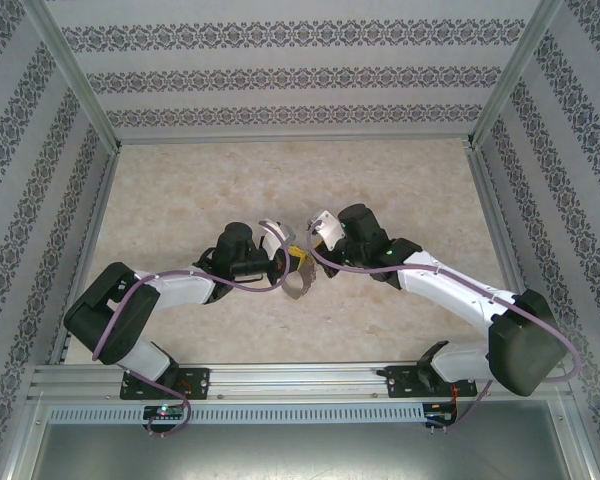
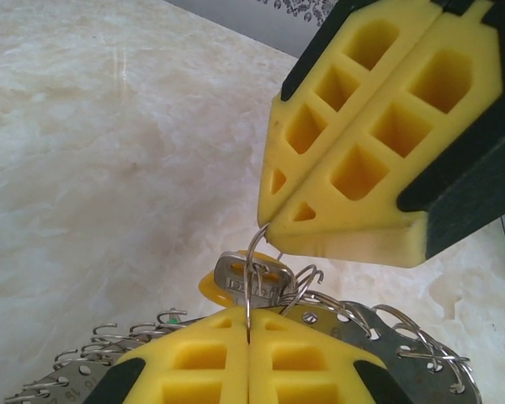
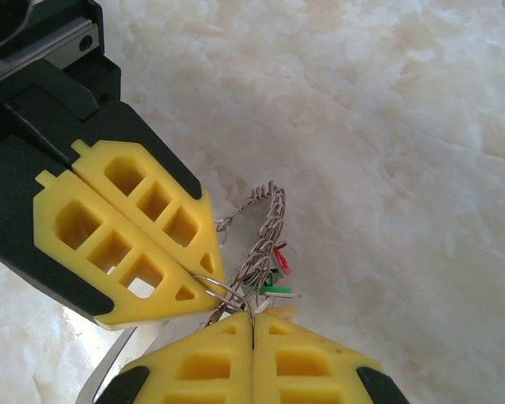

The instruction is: Put the keys on the keyring

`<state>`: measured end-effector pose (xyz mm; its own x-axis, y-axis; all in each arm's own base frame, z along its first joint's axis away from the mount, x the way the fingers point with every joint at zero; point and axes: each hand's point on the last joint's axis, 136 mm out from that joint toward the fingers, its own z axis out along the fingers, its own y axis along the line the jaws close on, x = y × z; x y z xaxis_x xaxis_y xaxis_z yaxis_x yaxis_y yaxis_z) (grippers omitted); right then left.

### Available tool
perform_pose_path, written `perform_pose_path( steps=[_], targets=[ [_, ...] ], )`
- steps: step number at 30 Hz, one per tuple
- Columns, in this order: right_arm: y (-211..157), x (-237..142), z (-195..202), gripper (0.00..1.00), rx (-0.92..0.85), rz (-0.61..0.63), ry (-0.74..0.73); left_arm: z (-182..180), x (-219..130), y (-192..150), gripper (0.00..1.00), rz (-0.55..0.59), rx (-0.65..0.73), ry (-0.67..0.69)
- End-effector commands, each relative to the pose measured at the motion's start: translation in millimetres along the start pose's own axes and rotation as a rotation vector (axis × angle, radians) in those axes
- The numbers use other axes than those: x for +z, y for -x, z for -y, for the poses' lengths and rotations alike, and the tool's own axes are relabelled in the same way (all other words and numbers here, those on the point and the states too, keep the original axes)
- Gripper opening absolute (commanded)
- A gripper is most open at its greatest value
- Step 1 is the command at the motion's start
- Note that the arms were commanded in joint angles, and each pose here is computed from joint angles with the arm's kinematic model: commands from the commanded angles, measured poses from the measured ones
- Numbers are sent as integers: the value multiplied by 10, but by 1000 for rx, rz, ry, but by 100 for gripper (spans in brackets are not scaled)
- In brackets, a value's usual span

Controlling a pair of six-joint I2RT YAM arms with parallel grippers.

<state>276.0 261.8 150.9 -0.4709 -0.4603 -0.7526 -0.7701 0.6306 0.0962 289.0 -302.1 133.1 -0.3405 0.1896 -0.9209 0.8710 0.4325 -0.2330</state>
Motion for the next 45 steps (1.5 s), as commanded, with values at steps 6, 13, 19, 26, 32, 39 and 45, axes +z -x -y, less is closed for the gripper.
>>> perform_pose_path(
  steps=[6, 13, 19, 26, 32, 39, 45],
  targets=[
    [301, -133, -88, 0, -73, 94, 20, 32, 35, -42, 13, -38, 23, -9],
    [293, -132, -120, 0, -85, 89, 31, 37, 41, -32, 18, -65, 44, -18],
    [288, -129, -136, 0, -87, 86, 36, 63, 49, -4, 22, -78, 63, -34],
    [268, -111, -138, 0, -87, 78, 41, 60, 46, 13, 22, -93, 80, -32],
    [258, -109, -149, 0, -88, 76, 47, 53, 48, 7, 23, -108, 94, -28],
    [252, -108, -157, 0, -86, 74, 52, 59, 56, 48, 25, -104, 106, -34],
    [252, -110, -158, 0, -87, 76, 52, 77, 60, 93, 26, -95, 116, -45]
  ],
)
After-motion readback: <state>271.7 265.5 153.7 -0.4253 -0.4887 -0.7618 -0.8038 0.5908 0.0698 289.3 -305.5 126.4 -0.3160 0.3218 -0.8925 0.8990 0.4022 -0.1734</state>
